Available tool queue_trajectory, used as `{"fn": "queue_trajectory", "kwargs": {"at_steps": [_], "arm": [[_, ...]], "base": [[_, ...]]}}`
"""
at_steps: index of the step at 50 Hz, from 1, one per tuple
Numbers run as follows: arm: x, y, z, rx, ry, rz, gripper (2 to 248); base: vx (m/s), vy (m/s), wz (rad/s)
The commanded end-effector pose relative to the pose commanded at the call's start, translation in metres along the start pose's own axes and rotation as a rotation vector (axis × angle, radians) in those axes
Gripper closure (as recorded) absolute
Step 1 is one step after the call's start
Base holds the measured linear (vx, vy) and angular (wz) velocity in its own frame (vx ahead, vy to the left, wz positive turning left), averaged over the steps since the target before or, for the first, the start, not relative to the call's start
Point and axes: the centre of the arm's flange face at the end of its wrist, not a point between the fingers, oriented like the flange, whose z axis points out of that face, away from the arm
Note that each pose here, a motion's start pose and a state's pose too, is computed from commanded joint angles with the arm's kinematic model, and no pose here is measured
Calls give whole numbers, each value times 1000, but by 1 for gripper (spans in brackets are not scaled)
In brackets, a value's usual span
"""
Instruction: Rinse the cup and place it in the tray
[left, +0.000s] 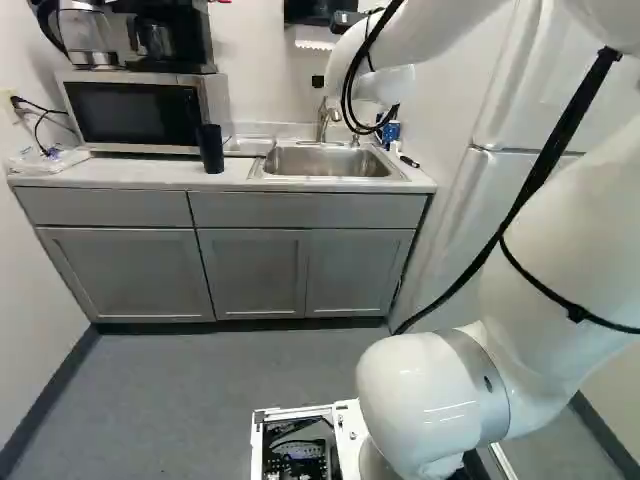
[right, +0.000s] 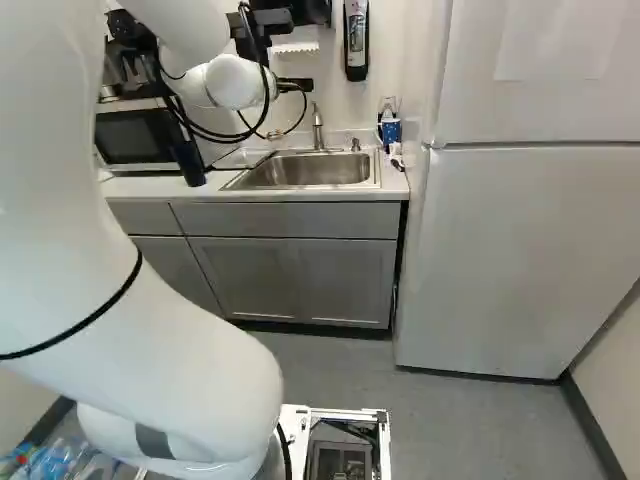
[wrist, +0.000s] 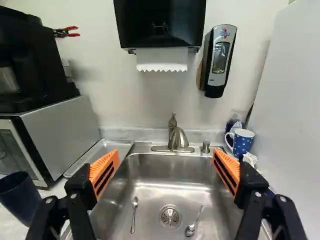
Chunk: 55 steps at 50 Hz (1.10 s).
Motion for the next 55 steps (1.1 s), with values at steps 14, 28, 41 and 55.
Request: {"fn": "queue_trajectory", "kwargs": {"at_steps": [14,28,41,55], "arm": [[0,0,0,0,0,0,3],[0,0,0,0,0,0,3],[0,0,0,0,0,0,3],[0,0,0,0,0,0,3]], "base": [[129,-22,11],[104,0,131],[116,-3,189],[127,-20,194]]}}
